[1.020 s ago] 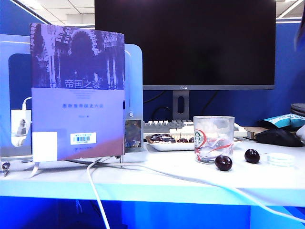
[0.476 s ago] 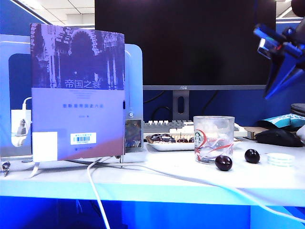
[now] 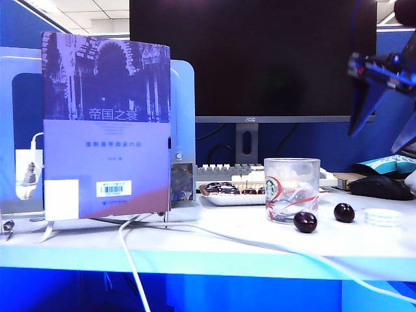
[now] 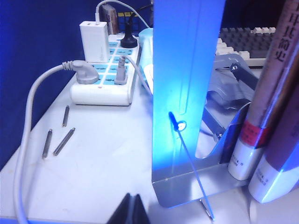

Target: Pick up the cherry on the right side of the glass and put it inside the glass.

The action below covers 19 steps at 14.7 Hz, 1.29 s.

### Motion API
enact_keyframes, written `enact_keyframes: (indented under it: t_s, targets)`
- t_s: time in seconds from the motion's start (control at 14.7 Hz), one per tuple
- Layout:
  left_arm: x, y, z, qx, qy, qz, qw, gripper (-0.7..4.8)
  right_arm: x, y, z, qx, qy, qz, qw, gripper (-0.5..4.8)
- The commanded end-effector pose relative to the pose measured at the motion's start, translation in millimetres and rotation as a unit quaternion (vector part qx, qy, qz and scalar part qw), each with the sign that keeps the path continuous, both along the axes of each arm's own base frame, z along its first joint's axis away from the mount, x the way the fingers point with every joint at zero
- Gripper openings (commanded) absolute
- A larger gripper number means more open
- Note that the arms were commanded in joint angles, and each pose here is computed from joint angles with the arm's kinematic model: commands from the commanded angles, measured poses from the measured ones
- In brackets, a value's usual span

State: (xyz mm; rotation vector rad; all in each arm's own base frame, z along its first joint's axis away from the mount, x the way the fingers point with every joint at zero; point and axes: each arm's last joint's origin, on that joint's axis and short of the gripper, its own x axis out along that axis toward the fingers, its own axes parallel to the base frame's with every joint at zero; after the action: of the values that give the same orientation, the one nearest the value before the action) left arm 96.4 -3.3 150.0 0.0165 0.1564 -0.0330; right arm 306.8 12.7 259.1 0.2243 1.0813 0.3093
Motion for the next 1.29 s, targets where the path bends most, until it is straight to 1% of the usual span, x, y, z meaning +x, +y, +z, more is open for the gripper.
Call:
enact_keyframes:
  t_s: [0.07, 0.34, 0.54, 0.68, 0.88, 1.16, 1.29]
  targets:
    - [0, 0, -1, 0.002, 0.005, -0.002, 1.000, -0.05, 8, 9, -8, -0.006, -0.002, 0.028, 1.000, 4.04]
    - [0, 0, -1, 0.002, 0.005, -0.002, 1.000, -0.05, 17, 20, -29, -0.027, 0.023, 0.042, 0.998, 3.98]
    - [0, 0, -1, 0.002, 0.005, -0.002, 1.000, -0.05, 24, 22, -43, -0.038, 0.037, 0.050, 0.997, 3.98]
    - [0, 0, -1, 0.002, 0.005, -0.002, 1.000, -0.05, 26, 22, -43, -0.055, 0.023, 0.056, 0.997, 3.98]
    - [0, 0, -1, 0.002, 0.005, -0.002, 1.000, -0.05, 29, 22, -43, -0.057, 0.009, 0.059, 0.997, 3.96]
    - [0, 0, -1, 0.002, 0.005, -0.002, 1.000, -0.05, 33, 23, -53, -0.080, 0.017, 0.064, 0.995, 3.94]
    - [0, 0, -1, 0.002, 0.005, -0.002, 1.000, -0.05, 34, 25, -58, -0.081, 0.024, 0.067, 0.994, 3.94]
